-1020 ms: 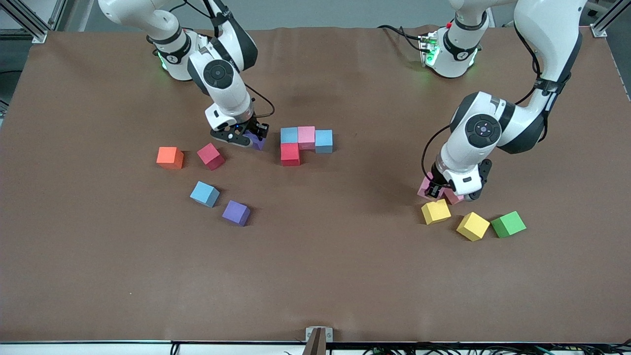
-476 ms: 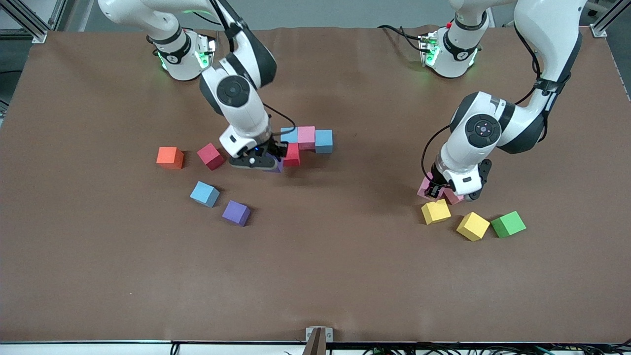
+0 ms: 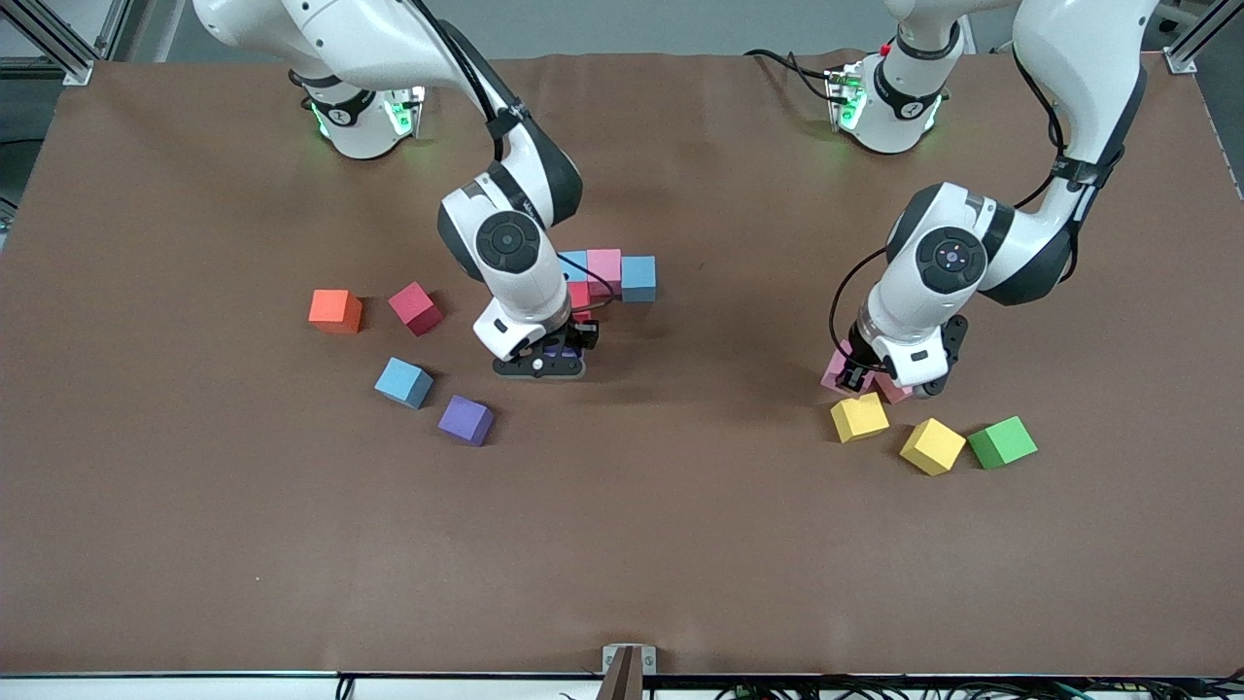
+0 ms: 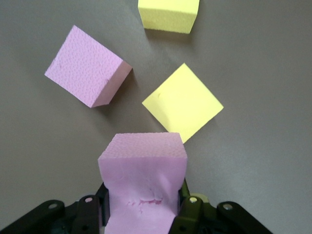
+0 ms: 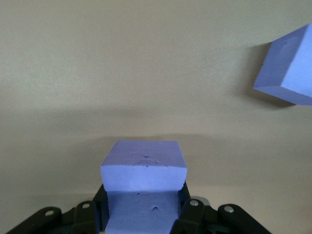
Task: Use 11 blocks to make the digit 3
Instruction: 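Carry the purple cube toward the row while the left gripper holds pink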
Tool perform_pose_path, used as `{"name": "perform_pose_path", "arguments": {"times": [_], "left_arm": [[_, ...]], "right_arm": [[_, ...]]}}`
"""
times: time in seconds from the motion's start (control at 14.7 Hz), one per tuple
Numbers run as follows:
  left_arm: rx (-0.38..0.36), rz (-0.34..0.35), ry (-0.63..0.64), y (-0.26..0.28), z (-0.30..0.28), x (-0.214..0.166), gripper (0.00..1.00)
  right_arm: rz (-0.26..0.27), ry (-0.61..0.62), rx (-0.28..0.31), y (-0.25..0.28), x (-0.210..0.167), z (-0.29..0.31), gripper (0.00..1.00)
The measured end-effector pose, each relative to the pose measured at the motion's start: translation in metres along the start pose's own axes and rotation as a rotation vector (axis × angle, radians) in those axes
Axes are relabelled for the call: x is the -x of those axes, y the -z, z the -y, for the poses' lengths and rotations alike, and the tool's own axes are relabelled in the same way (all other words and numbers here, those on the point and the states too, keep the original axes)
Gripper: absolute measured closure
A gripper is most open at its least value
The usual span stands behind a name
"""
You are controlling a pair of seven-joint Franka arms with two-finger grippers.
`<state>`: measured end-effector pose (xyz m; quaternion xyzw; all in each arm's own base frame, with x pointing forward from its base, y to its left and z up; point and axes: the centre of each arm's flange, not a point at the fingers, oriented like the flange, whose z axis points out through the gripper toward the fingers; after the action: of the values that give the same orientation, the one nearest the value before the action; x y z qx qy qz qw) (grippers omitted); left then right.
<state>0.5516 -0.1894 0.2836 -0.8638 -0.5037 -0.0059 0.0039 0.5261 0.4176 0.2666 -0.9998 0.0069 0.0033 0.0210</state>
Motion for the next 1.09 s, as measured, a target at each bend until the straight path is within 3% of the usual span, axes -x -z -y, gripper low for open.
{"name": "perform_pose_path", "arguments": {"times": [1.09], "left_arm": [[-0.005,0.015,-0.005,-0.007,-0.005,0.004,0.47]], "right_arm": [[0.063,0.061,0.049,-0.044,0.026,0.013,0.44]]}}
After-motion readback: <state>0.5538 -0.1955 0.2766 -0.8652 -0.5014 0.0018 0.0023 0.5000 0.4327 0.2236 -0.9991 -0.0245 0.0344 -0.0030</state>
